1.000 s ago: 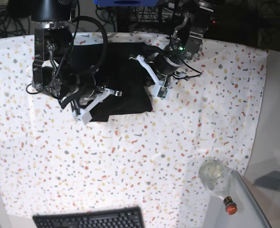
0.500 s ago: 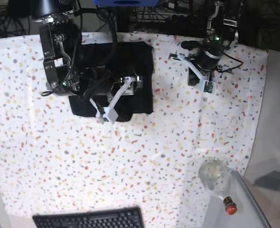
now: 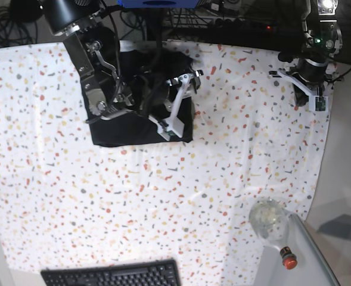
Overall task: Layout the t-shirt on the table in an organized manner, then fold the t-shirt properly
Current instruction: 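Lift the strip end with the right gripper and fold it toward the left gripper, then grasp the folded bundle's edges with both grippers and square it, then drag the folded shirt bundle with the left gripper and rotate it, then press and straighten the bundle's edge with the left gripper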
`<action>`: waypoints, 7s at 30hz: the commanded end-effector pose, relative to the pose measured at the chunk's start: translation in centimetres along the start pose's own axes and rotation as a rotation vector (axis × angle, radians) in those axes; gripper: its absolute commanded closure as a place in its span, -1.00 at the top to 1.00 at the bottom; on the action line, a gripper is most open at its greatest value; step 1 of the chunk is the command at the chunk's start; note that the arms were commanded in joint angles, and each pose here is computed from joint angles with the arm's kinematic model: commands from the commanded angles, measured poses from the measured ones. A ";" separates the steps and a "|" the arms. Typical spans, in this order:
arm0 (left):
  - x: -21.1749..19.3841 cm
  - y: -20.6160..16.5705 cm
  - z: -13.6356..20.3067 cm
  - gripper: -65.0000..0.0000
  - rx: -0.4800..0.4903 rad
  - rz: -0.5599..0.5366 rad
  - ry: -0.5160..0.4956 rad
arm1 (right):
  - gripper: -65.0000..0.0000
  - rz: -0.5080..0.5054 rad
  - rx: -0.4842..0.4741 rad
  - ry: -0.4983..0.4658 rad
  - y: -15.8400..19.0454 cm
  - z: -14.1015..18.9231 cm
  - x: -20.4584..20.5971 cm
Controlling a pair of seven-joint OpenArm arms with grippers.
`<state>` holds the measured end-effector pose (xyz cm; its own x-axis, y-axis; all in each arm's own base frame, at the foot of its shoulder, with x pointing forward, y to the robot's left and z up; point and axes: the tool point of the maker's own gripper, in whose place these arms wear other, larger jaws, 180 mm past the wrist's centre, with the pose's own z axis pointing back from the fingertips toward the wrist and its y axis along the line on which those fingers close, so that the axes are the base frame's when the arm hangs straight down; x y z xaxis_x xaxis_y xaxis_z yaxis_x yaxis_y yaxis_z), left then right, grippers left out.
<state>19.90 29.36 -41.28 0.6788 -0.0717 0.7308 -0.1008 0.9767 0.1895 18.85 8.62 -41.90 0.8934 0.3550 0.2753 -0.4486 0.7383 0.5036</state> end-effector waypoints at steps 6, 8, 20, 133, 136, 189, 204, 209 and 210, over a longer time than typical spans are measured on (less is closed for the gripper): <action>0.4 1.8 -0.1 -1.00 0.041 0.008 -0.020 | 0.06 0.206 0.054 -0.071 4.7 1.3 3.3; -0.3 1.9 -0.2 -1.00 0.043 0.012 -0.002 | 0.06 0.242 0.056 -0.137 5.5 3.0 4.5; -3.8 0.9 -0.6 -1.00 -0.034 -0.011 0.090 | -0.84 0.027 -0.119 -0.241 -4.2 7.8 2.5; -3.3 -25.8 -1.4 0.78 -0.804 0.332 0.233 | -1.00 -0.200 -0.362 -0.508 -15.7 11.9 2.3; -4.1 -26.5 -1.2 0.27 -0.811 0.264 0.253 | -1.00 -0.200 -0.363 -0.506 -15.7 11.9 2.2; 9.5 -45.2 -4.3 -1.00 -1.011 -1.323 -0.218 | -1.00 -0.456 -0.460 -0.390 -23.5 11.9 -9.0; 11.4 -45.0 -4.8 -1.00 -0.982 -1.337 -0.243 | -1.00 -0.417 -0.371 -0.321 -17.0 9.9 -12.7; 11.5 -45.1 -4.7 -1.00 -0.982 -1.337 -0.246 | -1.00 -0.369 -0.377 -0.373 -15.9 11.6 -11.3; 11.5 -45.1 -4.7 -1.00 -0.982 -1.337 -0.246 | -1.00 -0.344 -0.376 -0.399 -15.4 12.3 -10.5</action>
<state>34.36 -13.09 -46.50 -0.1985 -0.8583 0.4732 0.9536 -0.0574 0.2957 14.83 -13.67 -43.58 0.9003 -0.1190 0.4188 -0.0150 0.9529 0.3029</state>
